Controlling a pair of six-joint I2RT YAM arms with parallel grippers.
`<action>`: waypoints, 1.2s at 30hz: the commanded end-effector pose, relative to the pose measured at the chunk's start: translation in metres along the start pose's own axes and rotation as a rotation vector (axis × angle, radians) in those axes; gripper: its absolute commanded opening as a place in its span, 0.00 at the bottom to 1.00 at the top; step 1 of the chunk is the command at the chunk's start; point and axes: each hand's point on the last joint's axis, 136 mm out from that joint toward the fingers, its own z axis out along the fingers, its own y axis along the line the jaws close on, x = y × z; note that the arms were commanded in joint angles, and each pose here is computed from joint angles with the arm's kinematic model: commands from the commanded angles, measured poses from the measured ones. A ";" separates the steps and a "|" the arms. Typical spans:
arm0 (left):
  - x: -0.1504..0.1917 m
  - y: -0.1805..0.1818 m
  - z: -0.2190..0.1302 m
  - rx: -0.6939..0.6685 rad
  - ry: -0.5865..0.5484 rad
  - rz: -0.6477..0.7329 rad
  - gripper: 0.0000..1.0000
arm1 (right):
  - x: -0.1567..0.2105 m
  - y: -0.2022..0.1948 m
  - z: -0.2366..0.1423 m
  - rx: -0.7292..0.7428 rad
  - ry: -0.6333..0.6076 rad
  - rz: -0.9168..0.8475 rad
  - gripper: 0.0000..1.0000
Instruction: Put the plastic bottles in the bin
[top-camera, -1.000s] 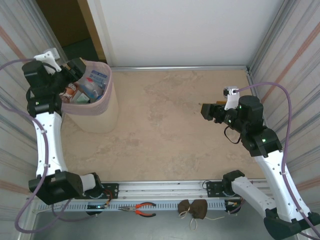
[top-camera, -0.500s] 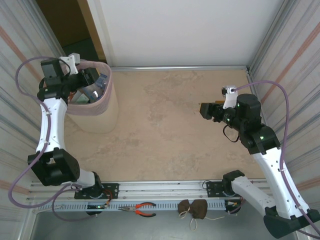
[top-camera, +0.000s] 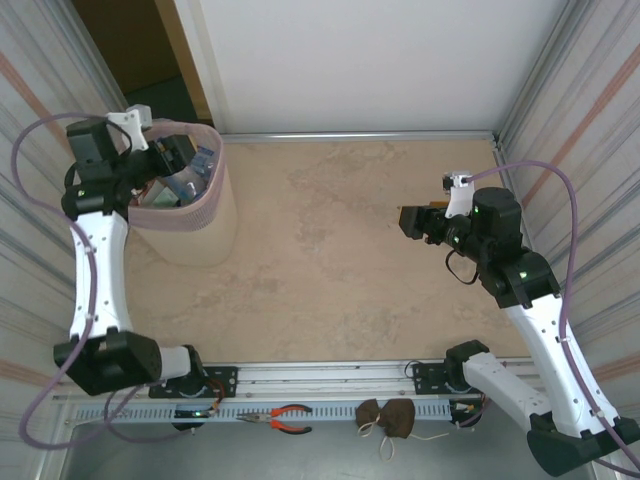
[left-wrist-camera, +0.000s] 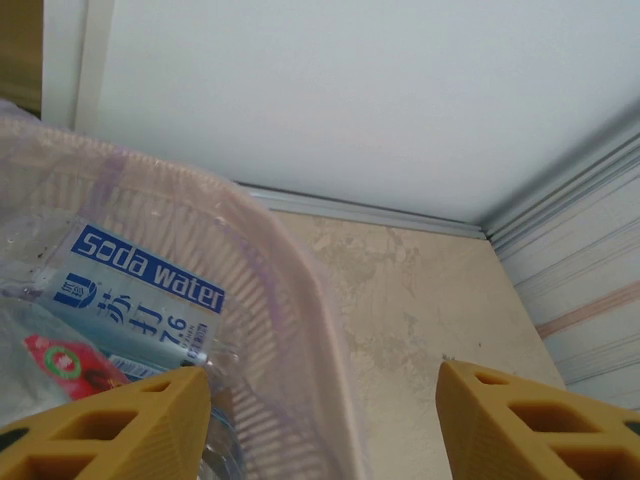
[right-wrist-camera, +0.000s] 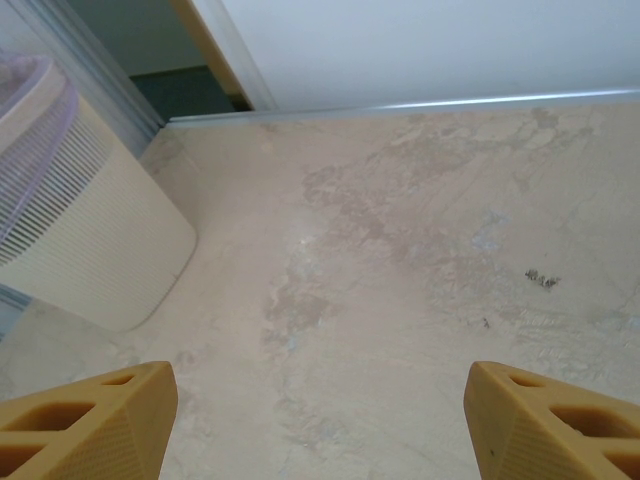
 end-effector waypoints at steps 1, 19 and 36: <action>-0.002 -0.020 -0.037 -0.031 -0.042 0.057 0.64 | -0.006 -0.002 -0.010 0.024 -0.032 -0.019 0.75; 0.124 0.046 -0.103 -0.446 -0.043 -0.085 0.77 | 0.027 -0.057 -0.009 0.264 -0.016 -0.056 0.82; 0.226 0.150 -0.048 -0.661 0.074 -0.207 0.82 | 0.096 -0.159 0.017 0.635 -0.061 -0.023 0.99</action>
